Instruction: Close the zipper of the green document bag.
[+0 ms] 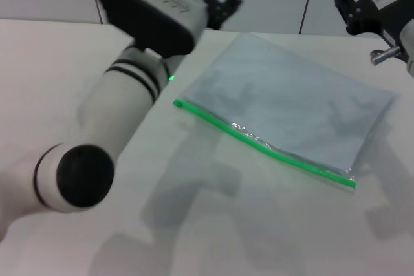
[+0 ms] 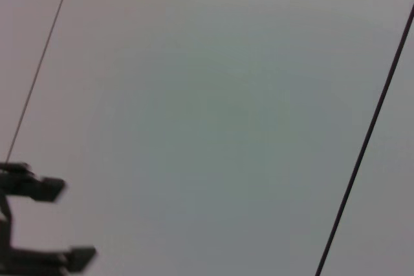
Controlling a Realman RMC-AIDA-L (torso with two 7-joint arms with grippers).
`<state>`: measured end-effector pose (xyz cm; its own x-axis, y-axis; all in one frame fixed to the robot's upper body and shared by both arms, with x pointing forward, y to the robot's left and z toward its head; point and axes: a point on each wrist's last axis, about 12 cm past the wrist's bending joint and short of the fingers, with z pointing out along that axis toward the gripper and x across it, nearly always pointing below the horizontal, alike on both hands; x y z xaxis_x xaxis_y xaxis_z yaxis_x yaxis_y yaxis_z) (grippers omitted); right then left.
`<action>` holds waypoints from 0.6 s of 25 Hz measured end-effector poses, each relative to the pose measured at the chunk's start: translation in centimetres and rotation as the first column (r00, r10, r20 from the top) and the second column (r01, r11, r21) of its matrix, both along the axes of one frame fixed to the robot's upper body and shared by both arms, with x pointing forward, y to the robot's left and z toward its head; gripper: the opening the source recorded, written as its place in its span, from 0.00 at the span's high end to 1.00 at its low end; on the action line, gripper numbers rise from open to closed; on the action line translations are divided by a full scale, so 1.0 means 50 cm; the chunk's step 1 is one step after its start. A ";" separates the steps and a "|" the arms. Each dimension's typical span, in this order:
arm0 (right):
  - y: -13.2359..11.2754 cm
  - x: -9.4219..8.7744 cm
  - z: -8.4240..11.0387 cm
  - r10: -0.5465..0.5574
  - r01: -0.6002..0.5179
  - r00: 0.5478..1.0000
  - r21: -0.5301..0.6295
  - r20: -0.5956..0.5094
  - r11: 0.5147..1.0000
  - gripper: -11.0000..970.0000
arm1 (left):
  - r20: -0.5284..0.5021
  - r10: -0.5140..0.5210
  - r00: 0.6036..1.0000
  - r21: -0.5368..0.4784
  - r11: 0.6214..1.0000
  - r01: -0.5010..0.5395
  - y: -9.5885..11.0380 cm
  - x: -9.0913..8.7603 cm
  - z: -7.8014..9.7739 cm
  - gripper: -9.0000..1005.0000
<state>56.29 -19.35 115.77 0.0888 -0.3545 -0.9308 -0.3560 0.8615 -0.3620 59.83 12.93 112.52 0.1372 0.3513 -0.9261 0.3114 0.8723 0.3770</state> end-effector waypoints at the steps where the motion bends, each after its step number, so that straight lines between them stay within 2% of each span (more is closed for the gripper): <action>1: 0.001 0.000 -0.001 0.001 -0.001 1.000 0.000 0.000 1.000 0.54 | 0.009 0.022 1.000 -0.007 1.000 -0.022 0.009 -0.004 -0.003 0.15; 7: -0.002 -0.011 -0.010 -0.014 0.012 0.998 0.037 0.063 0.999 0.54 | 0.065 0.090 0.994 -0.095 0.992 -0.083 0.041 -0.029 -0.010 0.15; 10: -0.009 -0.020 -0.017 -0.036 0.027 0.991 0.068 0.128 0.997 0.54 | 0.085 0.098 0.992 -0.159 0.984 -0.084 0.052 -0.042 -0.011 0.15; 15: -0.028 -0.020 -0.039 -0.089 0.069 0.985 0.132 0.145 0.989 0.55 | 0.151 0.107 0.983 -0.268 0.961 -0.064 0.075 -0.078 -0.011 0.15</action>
